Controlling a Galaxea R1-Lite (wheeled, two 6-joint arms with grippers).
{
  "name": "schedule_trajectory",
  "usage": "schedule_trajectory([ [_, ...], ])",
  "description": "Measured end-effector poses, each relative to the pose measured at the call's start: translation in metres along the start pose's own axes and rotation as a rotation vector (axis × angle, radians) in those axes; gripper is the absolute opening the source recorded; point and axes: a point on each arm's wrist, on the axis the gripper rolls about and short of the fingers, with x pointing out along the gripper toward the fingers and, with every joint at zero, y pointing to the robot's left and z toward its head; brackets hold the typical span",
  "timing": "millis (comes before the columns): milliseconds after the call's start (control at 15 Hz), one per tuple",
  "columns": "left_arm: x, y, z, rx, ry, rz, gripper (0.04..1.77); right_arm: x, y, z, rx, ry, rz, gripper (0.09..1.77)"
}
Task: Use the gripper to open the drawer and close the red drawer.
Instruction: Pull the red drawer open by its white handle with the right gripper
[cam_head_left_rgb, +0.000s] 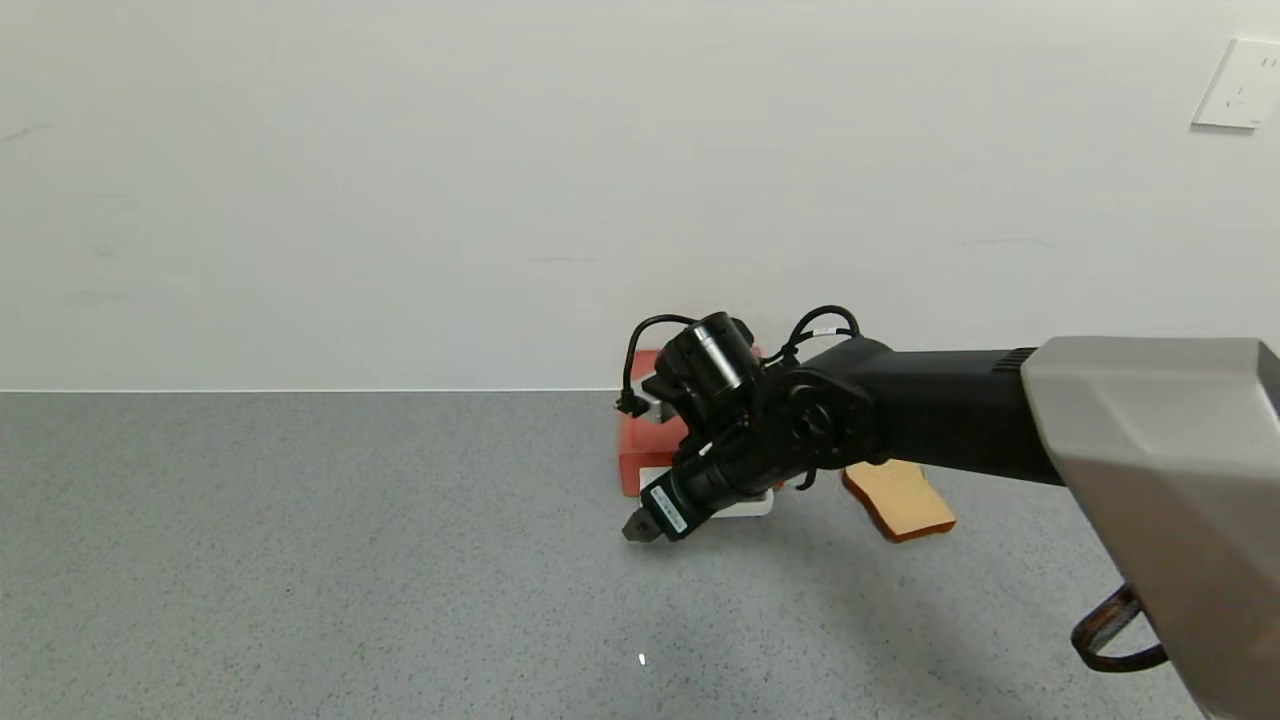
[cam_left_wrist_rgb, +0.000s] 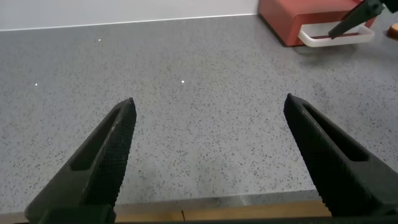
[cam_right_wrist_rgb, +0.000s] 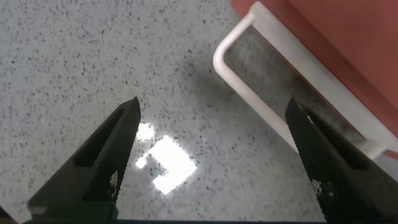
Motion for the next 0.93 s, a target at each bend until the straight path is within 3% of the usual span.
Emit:
schedule_trajectory([
  [467, 0.0, 0.0, 0.0, 0.0, 0.0, 0.0, 1.72, 0.029, -0.001, -0.002, -0.015, -0.048, -0.054, 1.71],
  [933, 0.0, 0.0, 0.0, 0.0, 0.0, 0.0, 1.72, 0.045, -0.007, -0.005, -0.006, -0.059, -0.065, 1.71],
])
